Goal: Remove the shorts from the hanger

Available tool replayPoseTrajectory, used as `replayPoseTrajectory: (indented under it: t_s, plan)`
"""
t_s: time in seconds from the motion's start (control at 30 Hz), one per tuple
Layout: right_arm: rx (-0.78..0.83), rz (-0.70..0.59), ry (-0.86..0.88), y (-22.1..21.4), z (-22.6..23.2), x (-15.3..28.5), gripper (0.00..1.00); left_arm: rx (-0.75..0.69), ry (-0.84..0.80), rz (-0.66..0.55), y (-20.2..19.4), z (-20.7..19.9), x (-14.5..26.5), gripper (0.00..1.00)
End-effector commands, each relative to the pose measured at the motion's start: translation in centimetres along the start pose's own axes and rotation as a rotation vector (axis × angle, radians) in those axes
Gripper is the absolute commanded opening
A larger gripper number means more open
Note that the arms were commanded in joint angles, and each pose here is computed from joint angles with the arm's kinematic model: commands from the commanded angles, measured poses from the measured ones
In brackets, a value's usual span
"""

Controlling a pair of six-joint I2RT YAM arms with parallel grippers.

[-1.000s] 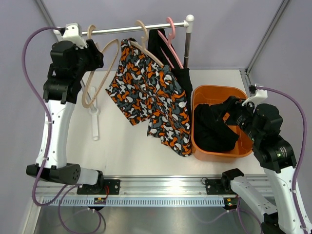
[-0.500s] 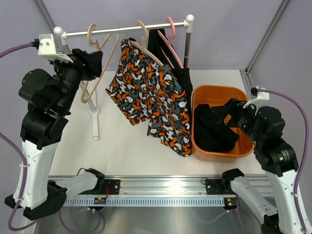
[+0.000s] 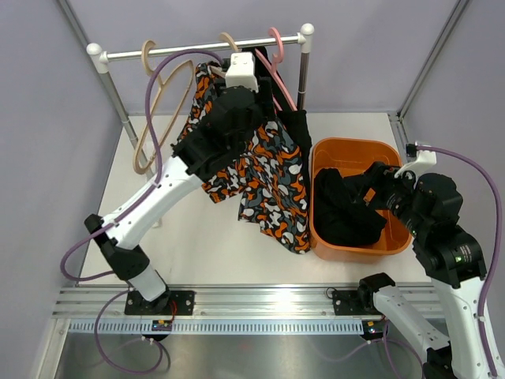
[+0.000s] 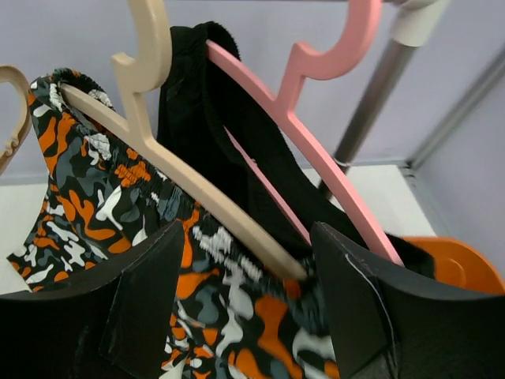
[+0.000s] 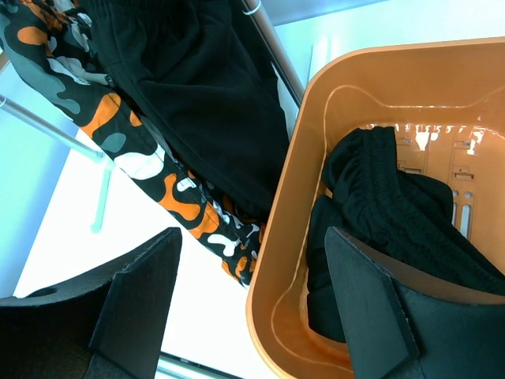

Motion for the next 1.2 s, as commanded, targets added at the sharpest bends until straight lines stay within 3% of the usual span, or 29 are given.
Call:
replayPoseTrajectory:
  t_s: [0.0, 0.37, 0.5, 0.93, 1.13, 1.17]
  plan:
    - [0.024, -0.018, -0.018, 0.8, -0.1, 0.7, 0.82, 0.15, 0.188, -0.155, 4.8, 2.1, -0.7, 0.69]
    - [0.036, -0.002, -0.037, 0.4, -0.6, 0.4, 0.82, 0.12, 0.386, -0.163, 4.2, 6.3, -3.5, 0.69]
    - [0.034, 0.002, -0.035, 0.3, -0.6, 0.3, 0.82, 0.155, 0.368, -0.132, 3.9, 7.8, -4.9, 0.68]
    - [0.038, -0.009, -0.033, 0.7, -0.4, 0.5, 0.82, 0.129, 0.221, -0.107, 4.0, 5.8, -6.7, 0.66]
    - [0.04, -0.005, -0.033, 0.5, -0.5, 0.5, 0.82, 0.16, 0.175, -0.071, 2.4, 5.3, -5.7, 0.6]
    - [0.039, -0.004, -0.034, 0.4, -0.5, 0.5, 0.82, 0.142, 0.176, -0.045, 0.6, 5.4, -6.0, 0.6]
Point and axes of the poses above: each gripper's point midway between its finger pads, its own x axis back along the fingers, its own z axis along the line the jaws close on, y = z × x, the point moved 1 cm from there along x, back along the fingers, and after that the axes turned 4 degrees about -x, right-handed, at the moved point
